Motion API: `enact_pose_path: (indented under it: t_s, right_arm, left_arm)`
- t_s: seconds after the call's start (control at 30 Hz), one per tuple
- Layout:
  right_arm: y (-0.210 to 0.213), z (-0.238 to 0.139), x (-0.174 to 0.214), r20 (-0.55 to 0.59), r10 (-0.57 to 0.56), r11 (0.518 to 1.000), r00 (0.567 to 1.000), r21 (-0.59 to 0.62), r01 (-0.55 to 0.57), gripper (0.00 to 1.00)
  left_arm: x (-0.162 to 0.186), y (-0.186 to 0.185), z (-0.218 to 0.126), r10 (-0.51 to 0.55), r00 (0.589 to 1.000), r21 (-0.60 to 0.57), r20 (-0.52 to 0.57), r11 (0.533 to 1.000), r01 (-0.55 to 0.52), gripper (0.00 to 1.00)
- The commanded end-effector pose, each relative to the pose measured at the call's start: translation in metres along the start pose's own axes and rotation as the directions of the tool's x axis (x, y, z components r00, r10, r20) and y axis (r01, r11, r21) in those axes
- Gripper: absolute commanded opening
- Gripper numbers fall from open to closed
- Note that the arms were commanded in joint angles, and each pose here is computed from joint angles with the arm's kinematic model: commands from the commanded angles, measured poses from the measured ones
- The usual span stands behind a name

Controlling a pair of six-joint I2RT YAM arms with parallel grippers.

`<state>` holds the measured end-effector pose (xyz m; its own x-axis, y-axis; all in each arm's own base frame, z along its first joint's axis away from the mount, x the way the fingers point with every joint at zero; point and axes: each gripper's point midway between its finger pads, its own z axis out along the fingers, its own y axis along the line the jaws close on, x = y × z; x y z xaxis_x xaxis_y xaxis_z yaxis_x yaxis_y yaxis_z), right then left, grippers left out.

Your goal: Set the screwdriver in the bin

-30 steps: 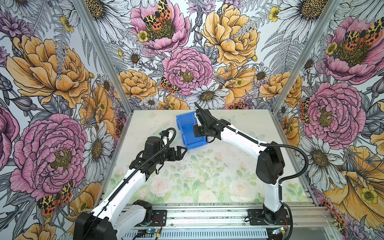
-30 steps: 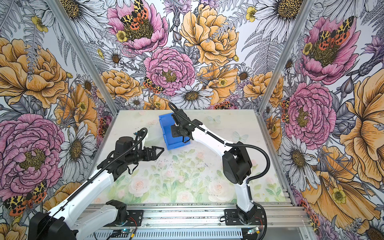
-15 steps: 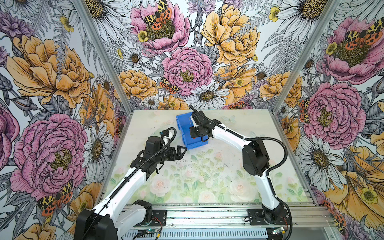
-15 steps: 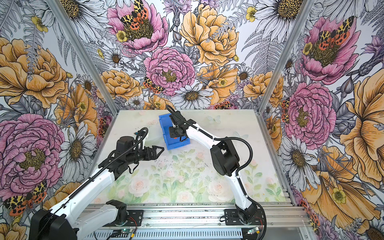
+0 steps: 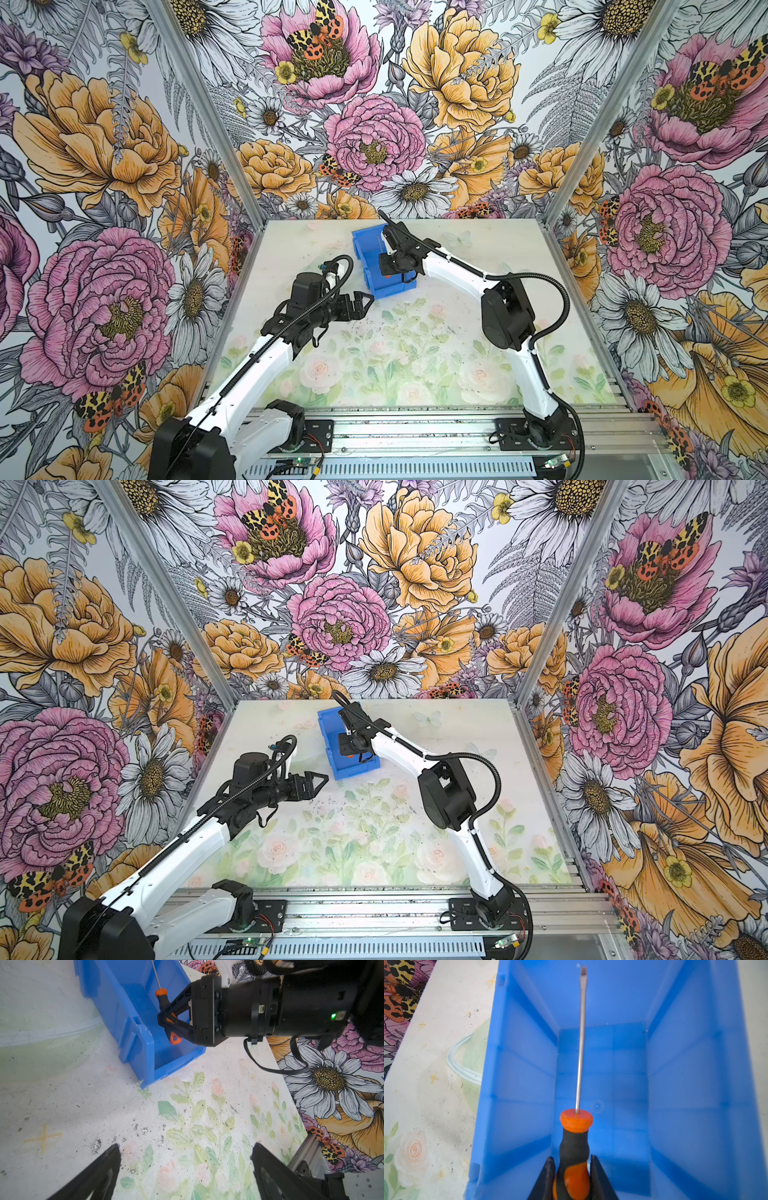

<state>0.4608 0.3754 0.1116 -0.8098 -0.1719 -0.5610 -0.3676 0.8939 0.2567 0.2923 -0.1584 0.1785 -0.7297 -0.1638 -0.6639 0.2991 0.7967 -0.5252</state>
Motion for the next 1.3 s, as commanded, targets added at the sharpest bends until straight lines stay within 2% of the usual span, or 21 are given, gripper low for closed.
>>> enact_pose_path:
  t_s: [0.0, 0.2, 0.37, 0.5, 0.9, 1.0, 1.1, 1.2, 1.27]
  right_arm:
    - [-0.006, 0.005, -0.008, 0.024, 0.016, 1.000, 1.000, 0.019, -0.016, 0.20]
    - [-0.006, -0.002, -0.015, 0.045, 0.017, 0.999, 0.999, 0.026, -0.019, 0.35]
    - [-0.006, -0.012, -0.022, 0.070, 0.013, 0.999, 0.997, 0.039, -0.015, 0.54]
    - [-0.004, -0.022, -0.029, 0.092, 0.013, 0.999, 0.996, 0.037, -0.016, 0.62]
    - [-0.016, -0.084, -0.035, 0.168, -0.013, 0.994, 0.986, 0.106, -0.005, 0.92]
    - [-0.027, -0.105, -0.024, 0.176, -0.020, 0.989, 0.984, 0.150, -0.007, 0.99]
    - [-0.048, -0.131, -0.007, 0.192, -0.027, 0.972, 0.981, 0.233, -0.018, 1.00]
    - [-0.083, -0.172, 0.014, 0.242, -0.029, 0.928, 0.970, 0.368, -0.064, 0.99]
    - [-0.110, -0.208, 0.031, 0.308, -0.021, 0.878, 0.951, 0.462, -0.130, 1.00]
  left_arm:
    - [-0.019, -0.003, -0.004, 0.038, 0.998, -0.009, 0.054, 0.999, -0.037, 0.99]
    - [-0.021, -0.003, -0.004, 0.037, 0.998, -0.013, 0.059, 0.999, -0.036, 0.99]
    - [-0.026, -0.006, -0.002, 0.042, 0.997, -0.007, 0.060, 0.999, -0.042, 0.99]
    - [-0.026, -0.005, -0.002, 0.045, 0.997, -0.006, 0.058, 0.999, -0.044, 0.99]
    - [-0.029, 0.004, -0.009, 0.055, 0.994, -0.059, 0.093, 0.997, -0.050, 0.99]
    - [-0.031, 0.020, -0.012, 0.047, 0.993, -0.135, 0.112, 0.990, -0.032, 0.99]
    - [-0.033, 0.047, -0.018, 0.033, 0.991, -0.270, 0.128, 0.963, 0.003, 0.99]
    - [-0.037, 0.072, -0.031, 0.030, 0.987, -0.390, 0.158, 0.920, 0.035, 0.99]
    - [-0.038, 0.092, -0.043, 0.034, 0.981, -0.484, 0.189, 0.873, 0.063, 0.99]
